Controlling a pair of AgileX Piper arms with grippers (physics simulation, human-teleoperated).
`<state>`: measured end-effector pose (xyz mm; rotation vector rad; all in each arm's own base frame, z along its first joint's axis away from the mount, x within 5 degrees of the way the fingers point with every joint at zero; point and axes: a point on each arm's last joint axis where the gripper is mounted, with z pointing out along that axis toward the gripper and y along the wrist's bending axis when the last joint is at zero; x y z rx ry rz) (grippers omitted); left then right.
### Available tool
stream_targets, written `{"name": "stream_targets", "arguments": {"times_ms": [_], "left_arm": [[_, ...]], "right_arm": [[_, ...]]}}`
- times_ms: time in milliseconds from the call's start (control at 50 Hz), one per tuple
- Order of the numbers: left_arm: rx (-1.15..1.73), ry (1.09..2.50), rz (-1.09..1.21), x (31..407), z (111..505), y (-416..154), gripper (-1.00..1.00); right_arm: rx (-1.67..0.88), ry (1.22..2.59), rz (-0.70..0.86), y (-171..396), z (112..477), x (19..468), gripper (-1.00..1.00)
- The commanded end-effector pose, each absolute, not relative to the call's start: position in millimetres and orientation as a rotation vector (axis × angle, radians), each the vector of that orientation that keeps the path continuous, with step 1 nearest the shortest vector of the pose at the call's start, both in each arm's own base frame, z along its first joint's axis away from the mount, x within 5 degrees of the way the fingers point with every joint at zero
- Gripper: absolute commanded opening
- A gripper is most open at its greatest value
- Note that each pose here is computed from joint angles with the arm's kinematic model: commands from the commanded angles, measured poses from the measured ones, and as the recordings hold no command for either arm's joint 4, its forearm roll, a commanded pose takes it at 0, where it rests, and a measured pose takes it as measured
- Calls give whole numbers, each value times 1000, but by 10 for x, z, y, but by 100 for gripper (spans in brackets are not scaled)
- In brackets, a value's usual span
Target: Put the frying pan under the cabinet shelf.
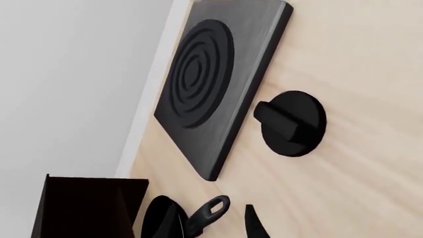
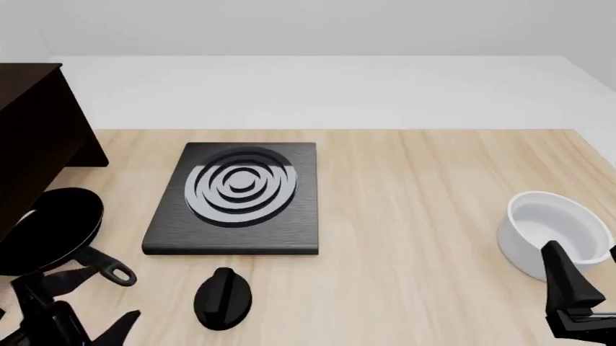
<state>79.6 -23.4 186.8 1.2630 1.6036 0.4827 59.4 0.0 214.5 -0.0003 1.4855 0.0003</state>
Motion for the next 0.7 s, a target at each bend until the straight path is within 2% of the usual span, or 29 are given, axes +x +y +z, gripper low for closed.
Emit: {"name": "stream_targets", "arguments": {"times_ms": [20,700], "left_arm": [[1283,1584,446,812,1901,-277,100],[1335,1589,244,882,2054,-482,100]], "right_arm": [[0,1485,0,0,2145,594,100],[0,1485,0,0,2145,594,100]]}}
